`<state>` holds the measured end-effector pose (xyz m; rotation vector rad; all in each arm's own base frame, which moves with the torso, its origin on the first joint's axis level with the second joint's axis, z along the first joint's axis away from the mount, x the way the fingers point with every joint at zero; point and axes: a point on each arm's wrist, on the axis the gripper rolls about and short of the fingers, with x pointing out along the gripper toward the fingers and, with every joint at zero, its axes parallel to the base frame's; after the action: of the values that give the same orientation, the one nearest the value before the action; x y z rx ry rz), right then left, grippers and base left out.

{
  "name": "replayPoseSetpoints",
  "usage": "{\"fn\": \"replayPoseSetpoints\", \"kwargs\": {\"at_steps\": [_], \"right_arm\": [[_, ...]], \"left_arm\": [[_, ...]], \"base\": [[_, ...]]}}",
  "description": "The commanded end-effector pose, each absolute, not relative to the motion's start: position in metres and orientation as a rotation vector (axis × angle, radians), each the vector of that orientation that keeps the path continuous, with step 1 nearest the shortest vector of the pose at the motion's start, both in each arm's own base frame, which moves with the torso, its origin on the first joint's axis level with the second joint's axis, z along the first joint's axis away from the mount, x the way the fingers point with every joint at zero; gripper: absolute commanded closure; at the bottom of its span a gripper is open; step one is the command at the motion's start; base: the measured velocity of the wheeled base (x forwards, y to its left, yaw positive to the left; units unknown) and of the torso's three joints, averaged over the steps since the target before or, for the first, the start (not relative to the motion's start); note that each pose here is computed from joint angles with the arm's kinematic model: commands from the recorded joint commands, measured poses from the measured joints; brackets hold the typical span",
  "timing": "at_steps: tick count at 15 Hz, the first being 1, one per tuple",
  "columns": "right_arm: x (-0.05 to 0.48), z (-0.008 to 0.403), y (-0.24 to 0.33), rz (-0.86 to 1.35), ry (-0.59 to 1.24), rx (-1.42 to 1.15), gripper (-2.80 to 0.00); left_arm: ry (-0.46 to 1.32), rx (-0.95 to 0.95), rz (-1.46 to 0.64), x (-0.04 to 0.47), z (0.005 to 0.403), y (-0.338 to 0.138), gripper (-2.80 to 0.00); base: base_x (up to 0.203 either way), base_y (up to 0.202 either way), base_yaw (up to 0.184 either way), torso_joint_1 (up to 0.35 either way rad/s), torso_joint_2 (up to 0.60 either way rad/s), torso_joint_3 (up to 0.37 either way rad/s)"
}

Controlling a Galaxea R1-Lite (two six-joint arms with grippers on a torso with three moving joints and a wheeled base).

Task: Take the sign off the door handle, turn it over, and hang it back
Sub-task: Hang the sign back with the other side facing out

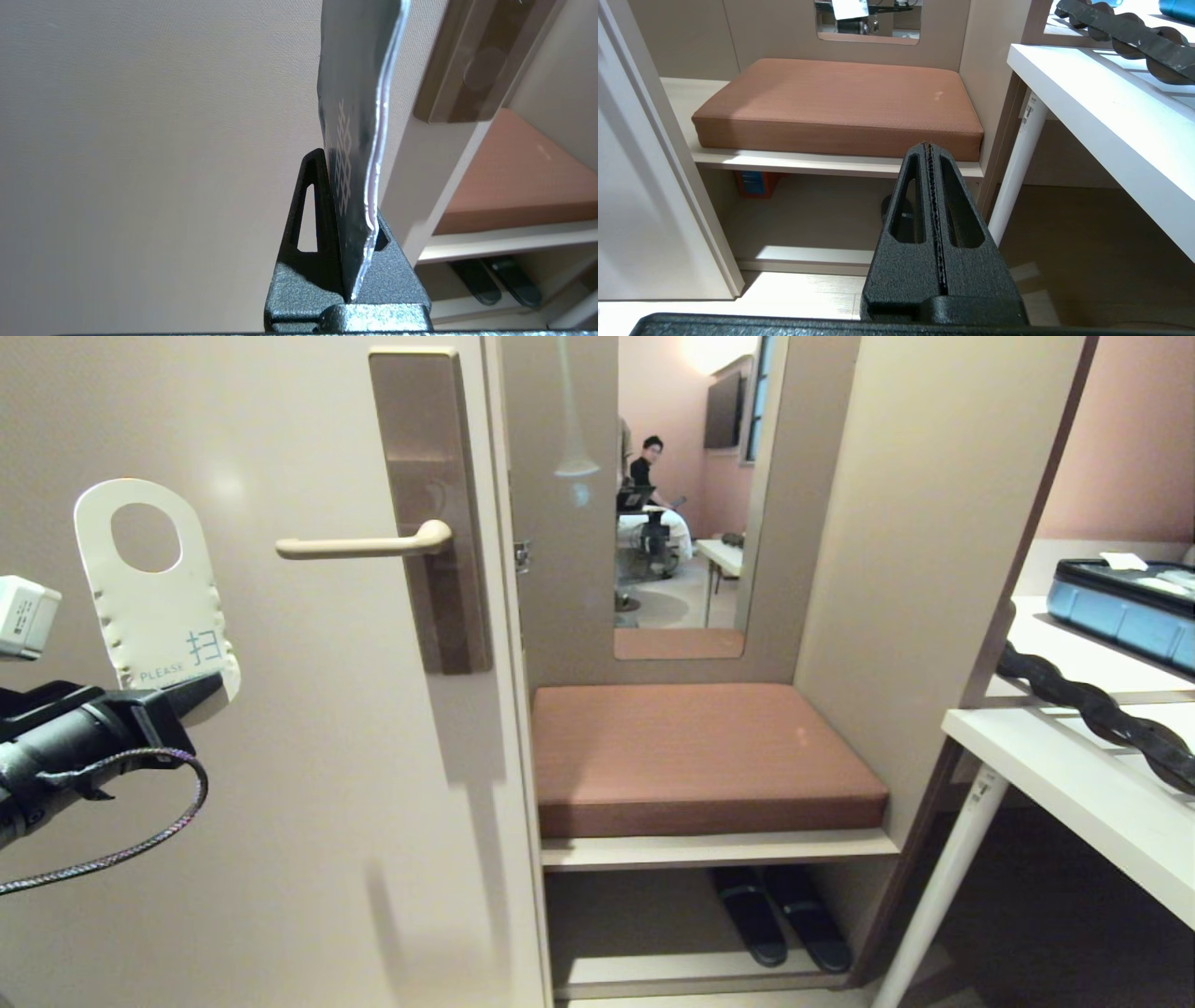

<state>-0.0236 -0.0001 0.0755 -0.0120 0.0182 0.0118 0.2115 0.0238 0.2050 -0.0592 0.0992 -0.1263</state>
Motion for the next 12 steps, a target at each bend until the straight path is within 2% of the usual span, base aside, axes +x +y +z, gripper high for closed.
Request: {"fn": "replayPoseSetpoints", "kwargs": {"at_steps": [1,4,12], "right_arm": [[-0.024,0.075,0.000,0.012,0.018,-0.012,0.00],[-0.024,0.075,0.000,0.012,0.018,-0.012,0.00],[-0.024,0.075,0.000,0.012,0.018,-0.012,0.00]], "left_arm": [[0.090,-0.057,-0.136,0.223,0.199,0.024,0.00],[0.045,-0.047,-0.136,0.236,0.197,0.025,0.00],[0.082,-0.034,-0.144,0.246,0.187,0.025,0.00]], "base": [[0.000,0.000,0.000,0.000,0.00,0.000],[0.000,0.000,0.000,0.000,0.00,0.000],[0.000,0.000,0.000,0.000,0.00,0.000]]}}
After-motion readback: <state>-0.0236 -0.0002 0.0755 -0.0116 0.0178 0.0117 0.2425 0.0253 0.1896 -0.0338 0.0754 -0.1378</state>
